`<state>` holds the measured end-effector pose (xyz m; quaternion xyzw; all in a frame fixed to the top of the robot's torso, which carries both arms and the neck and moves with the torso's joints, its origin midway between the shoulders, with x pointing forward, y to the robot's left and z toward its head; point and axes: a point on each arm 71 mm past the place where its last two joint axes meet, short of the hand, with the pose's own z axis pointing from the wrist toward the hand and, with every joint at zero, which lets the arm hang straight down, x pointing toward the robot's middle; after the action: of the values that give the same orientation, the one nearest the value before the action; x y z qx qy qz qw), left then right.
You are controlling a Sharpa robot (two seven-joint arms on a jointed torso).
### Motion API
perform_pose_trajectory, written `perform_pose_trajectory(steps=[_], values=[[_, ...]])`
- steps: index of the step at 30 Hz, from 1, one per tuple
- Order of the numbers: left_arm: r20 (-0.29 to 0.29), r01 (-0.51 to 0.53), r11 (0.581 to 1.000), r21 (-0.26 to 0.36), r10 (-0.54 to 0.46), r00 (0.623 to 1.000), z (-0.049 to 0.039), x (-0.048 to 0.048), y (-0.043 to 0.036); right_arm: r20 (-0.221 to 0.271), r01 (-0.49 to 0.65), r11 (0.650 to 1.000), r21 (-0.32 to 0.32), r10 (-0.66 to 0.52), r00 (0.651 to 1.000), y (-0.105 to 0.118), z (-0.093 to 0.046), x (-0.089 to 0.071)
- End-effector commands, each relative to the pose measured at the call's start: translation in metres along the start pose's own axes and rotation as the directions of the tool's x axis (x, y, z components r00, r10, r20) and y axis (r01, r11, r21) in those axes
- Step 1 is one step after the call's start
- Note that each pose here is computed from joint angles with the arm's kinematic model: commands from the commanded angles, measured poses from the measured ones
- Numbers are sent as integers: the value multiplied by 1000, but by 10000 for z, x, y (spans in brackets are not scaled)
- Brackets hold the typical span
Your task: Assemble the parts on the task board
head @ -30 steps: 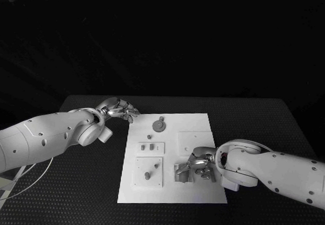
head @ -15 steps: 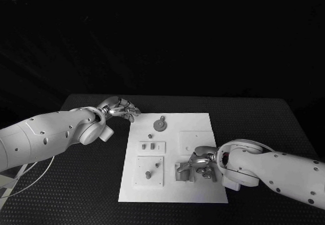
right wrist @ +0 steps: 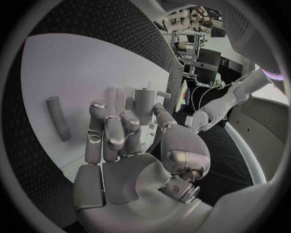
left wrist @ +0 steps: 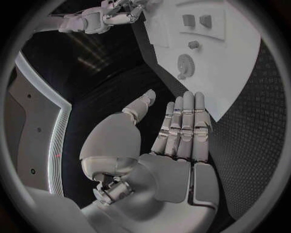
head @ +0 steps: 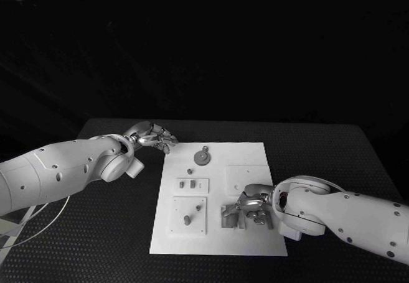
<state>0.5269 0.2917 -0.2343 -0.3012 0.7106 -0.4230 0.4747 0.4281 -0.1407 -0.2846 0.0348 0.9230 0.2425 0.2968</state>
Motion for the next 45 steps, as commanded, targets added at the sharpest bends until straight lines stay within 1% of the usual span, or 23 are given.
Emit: perform_pose_trajectory(steps=[1,11,24,30,38,40,42,45], values=[[-11,9,1000,8,-8,1000,3,14,-16,-19,9,1000,-4,-9,1000,3,13,21],[-10,8,1000,7,-8,1000,2,12,-14,10,-4,1000,-1,4,1000,1,38,5],[-10,8,1000,7,-8,1000,0,10,-13,-9,6,1000,-1,-6,1000,1,47,22],[-10,8,1000,7,-8,1000,0,11,-13,-2,3,1000,-1,-3,1000,-3,46,17],[-8,8,1000,8,-8,1000,1,9,-14,27,8,1000,-12,-8,1000,-37,17,-8],[-8,8,1000,9,-8,1000,1,8,-14,44,9,1000,-15,-9,999,-61,-12,-20],[-6,7,1000,8,-7,1000,1,5,-13,71,15,1000,-24,-13,997,-77,-64,-48],[-5,7,1000,8,-7,1000,1,0,-10,95,32,999,-31,-29,995,-53,-129,-131]])
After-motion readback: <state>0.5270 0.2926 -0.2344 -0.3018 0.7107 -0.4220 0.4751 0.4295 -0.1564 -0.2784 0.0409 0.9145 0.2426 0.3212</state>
